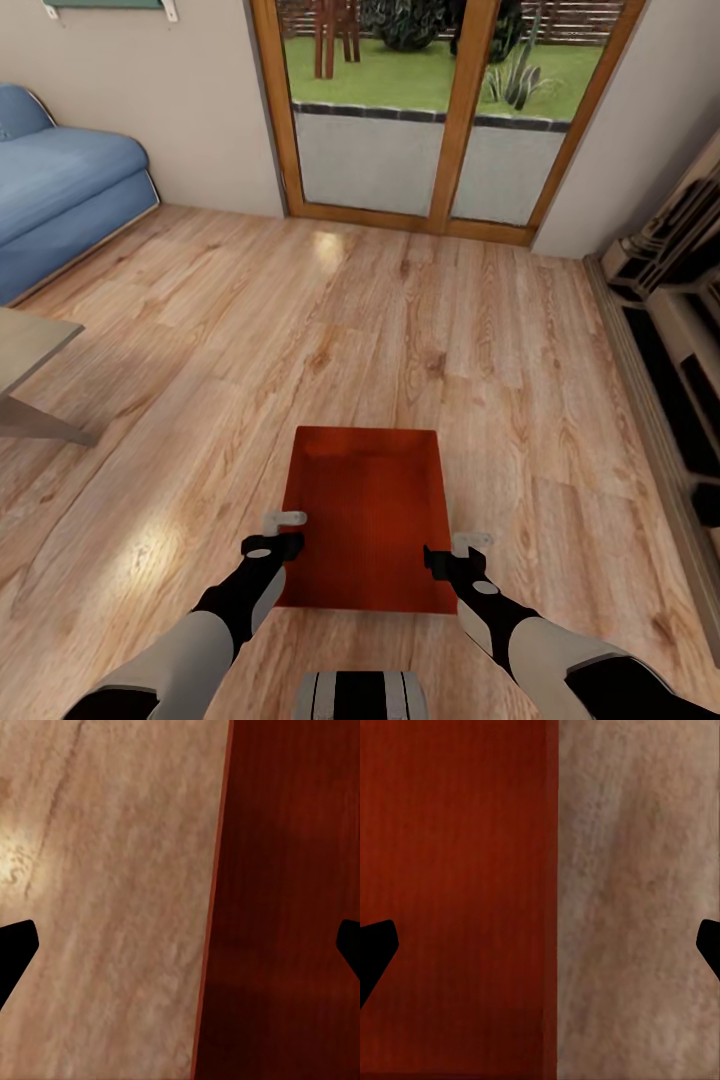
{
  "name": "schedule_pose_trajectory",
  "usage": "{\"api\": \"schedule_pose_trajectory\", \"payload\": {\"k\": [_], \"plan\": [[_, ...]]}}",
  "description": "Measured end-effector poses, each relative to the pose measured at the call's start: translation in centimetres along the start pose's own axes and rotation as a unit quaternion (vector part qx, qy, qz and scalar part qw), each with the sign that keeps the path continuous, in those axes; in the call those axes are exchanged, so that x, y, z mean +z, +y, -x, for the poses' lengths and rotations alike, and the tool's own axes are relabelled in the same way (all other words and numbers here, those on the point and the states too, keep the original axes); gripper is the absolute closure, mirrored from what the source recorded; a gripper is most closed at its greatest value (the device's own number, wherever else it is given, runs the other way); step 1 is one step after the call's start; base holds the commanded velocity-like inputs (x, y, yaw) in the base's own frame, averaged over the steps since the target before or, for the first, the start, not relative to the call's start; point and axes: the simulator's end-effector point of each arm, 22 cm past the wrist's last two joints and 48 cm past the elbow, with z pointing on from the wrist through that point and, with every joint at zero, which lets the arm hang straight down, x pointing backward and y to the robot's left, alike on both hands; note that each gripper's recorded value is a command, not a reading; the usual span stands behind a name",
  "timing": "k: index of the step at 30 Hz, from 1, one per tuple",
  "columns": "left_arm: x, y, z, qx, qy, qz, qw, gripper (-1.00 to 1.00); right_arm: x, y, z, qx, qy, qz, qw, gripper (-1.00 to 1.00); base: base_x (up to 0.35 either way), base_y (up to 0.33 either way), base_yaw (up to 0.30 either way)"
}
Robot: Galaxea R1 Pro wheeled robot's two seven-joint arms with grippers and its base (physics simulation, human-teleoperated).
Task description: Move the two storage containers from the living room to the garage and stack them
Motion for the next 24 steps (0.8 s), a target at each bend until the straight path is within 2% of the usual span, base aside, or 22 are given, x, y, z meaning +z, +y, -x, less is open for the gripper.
{"api": "schedule_pose_trajectory", "payload": {"k": [15,16,20,21,24], "plan": [[-0.01,0.03,0.27,0.000,-0.003,0.000,1.0000,-1.00,-0.01,0.15,0.00,0.000,0.000,0.001,1.0000,-1.00,0.000,0.000,0.000],[-0.01,0.02,0.26,-0.001,-0.003,0.000,1.0000,1.00,-0.01,0.14,0.00,0.000,0.000,0.001,1.0000,1.00,0.000,0.000,0.000],[0.03,0.15,0.11,-0.001,-0.001,0.001,1.0000,1.00,-0.01,0.14,0.00,0.000,0.000,0.001,1.0000,1.00,0.000,0.000,0.000],[0.00,-0.22,0.09,-0.006,-0.001,-0.005,1.0000,1.00,-0.01,0.60,0.03,-0.013,0.000,0.009,0.9999,1.00,0.000,0.000,0.000],[0.00,-0.22,0.19,-0.007,-0.002,-0.006,1.0000,1.00,-0.01,0.58,0.06,-0.009,-0.001,0.007,0.9999,1.00,0.000,0.000,0.000]]}}
